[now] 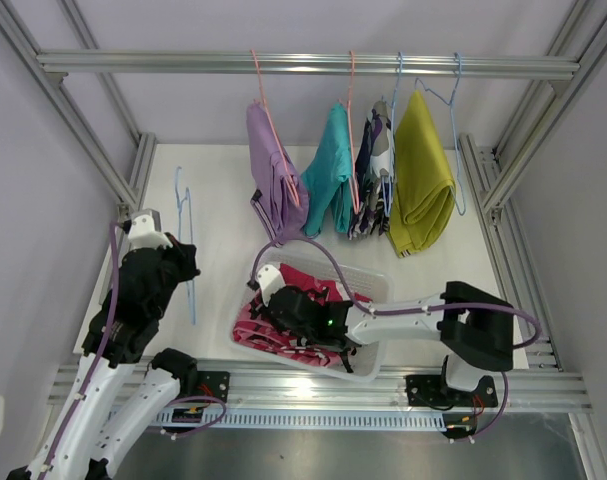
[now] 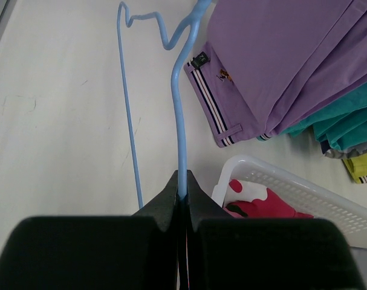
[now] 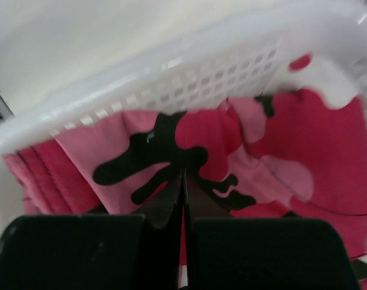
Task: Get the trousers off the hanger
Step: Place the trousers in the bin, then place the hanger at the clothesline.
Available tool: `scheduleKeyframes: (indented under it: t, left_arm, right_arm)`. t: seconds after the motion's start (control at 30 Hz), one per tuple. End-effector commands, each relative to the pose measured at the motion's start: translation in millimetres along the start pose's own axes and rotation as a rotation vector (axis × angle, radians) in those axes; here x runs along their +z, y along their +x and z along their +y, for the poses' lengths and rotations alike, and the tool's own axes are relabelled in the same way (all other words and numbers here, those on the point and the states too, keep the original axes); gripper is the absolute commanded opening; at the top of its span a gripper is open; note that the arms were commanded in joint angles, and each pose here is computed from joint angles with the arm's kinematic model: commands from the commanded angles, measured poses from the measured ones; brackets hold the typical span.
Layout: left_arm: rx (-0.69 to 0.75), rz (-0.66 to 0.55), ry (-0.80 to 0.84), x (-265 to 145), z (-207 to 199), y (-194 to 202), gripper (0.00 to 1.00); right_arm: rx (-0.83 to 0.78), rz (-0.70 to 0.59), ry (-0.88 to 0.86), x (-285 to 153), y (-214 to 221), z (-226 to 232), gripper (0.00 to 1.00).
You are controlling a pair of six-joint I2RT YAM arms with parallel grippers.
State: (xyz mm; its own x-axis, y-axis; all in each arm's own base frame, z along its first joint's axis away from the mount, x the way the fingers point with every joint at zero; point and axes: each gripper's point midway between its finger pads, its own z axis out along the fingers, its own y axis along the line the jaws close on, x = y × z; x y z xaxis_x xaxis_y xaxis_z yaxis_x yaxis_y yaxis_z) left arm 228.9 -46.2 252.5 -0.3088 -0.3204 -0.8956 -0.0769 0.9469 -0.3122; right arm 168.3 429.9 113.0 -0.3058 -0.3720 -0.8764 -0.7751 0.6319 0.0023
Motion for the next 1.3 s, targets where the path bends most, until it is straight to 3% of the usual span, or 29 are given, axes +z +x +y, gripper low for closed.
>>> scheduleKeyframes:
  t: [0.0,0.2,0.37,0.47,0.73,0.83,0.9,1.03,1.27]
  left_arm:
    - [0.017,-0.019,0.028,0,-6,-5,0.01]
    - [0.063,-0.061,0.141,-5,-22,-12,0.01]
    - [0.082,-0.111,0.190,-13,-29,-23,0.01]
    - [0.076,-0.153,0.201,-23,-33,-42,0.00]
    - [0.088,-0.218,0.115,-26,-30,-84,0.01]
    - [0.089,-0.228,0.095,-22,-34,-98,0.00]
    - [0.091,-0.235,0.099,-19,-42,-112,0.01]
    - [0.081,-0.242,0.079,-8,-54,-137,0.01]
    - [0.089,-0.272,0.070,17,-78,-178,0.01]
  right_arm:
    - [0.051,0.015,-0.020,13,27,11,0.00]
    - [0.046,0.068,-0.003,19,53,16,0.00]
    - [0.036,-0.019,0.023,-2,12,10,0.00]
    - [0.022,-0.060,0.042,-14,-11,4,0.12]
    - [0.018,-0.139,0.067,-83,-71,-17,0.22]
    - [0.029,-0.178,0.077,-118,-87,-33,0.39]
    - [0.022,-0.178,0.104,-136,-87,-45,0.49]
    - [0.055,-0.248,0.171,-184,-96,-80,0.55]
    - [0.073,-0.302,0.250,-224,-76,-120,0.69]
